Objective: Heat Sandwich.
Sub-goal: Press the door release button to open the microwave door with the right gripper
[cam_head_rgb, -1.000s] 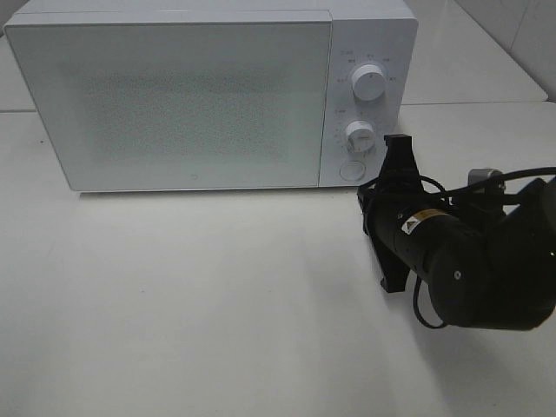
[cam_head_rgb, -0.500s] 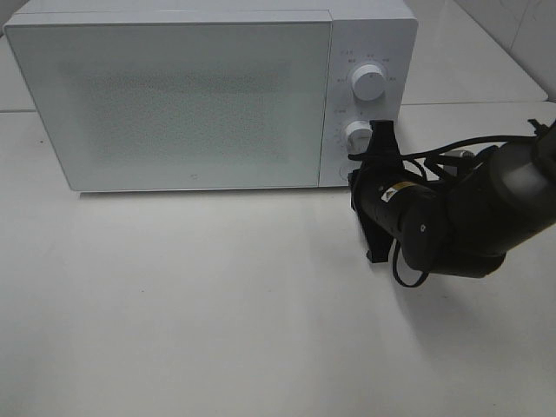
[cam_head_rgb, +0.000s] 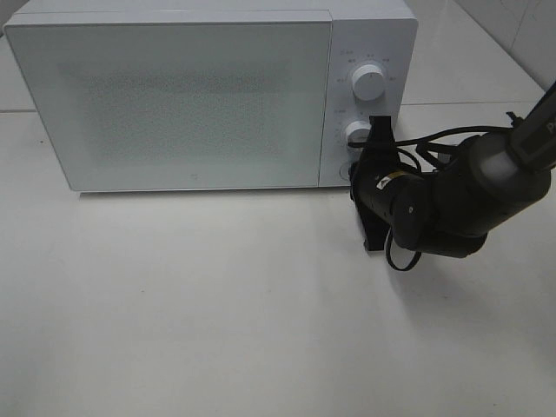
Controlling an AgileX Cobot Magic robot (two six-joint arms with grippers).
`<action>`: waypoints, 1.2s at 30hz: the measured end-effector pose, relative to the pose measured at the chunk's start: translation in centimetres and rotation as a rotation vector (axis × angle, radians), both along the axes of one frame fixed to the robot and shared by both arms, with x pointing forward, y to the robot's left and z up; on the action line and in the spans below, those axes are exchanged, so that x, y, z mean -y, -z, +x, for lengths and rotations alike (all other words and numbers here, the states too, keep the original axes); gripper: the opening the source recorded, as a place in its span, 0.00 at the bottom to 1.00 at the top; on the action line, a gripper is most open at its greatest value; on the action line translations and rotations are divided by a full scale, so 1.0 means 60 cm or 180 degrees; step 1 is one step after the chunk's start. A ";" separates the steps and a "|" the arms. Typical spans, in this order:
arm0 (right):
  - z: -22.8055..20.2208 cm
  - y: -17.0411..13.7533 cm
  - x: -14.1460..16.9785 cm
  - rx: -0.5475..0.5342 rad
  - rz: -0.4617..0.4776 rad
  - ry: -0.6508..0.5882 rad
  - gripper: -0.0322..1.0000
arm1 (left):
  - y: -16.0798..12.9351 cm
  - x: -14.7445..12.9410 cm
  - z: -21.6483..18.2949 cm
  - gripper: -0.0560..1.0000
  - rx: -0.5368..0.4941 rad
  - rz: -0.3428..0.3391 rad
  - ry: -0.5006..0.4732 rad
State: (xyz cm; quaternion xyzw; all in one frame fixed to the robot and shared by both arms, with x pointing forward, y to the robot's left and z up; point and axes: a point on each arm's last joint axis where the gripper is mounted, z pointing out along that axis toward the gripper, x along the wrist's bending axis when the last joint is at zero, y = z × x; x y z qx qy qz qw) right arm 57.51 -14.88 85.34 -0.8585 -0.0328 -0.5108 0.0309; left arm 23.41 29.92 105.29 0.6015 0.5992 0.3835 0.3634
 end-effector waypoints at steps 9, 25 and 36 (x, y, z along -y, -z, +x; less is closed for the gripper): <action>0.011 0.006 -0.006 -0.0037 0.0015 0.0010 0.04 | 0.000 0.000 0.000 0.97 0.0000 0.0003 -0.0002; 0.017 0.003 -0.009 0.0177 -0.0040 0.0106 0.05 | 0.000 0.000 0.000 0.97 0.0000 0.0003 -0.0002; 0.033 0.007 -0.017 0.0161 -0.0073 0.0177 0.05 | 0.000 0.000 0.000 0.97 0.0000 0.0003 -0.0002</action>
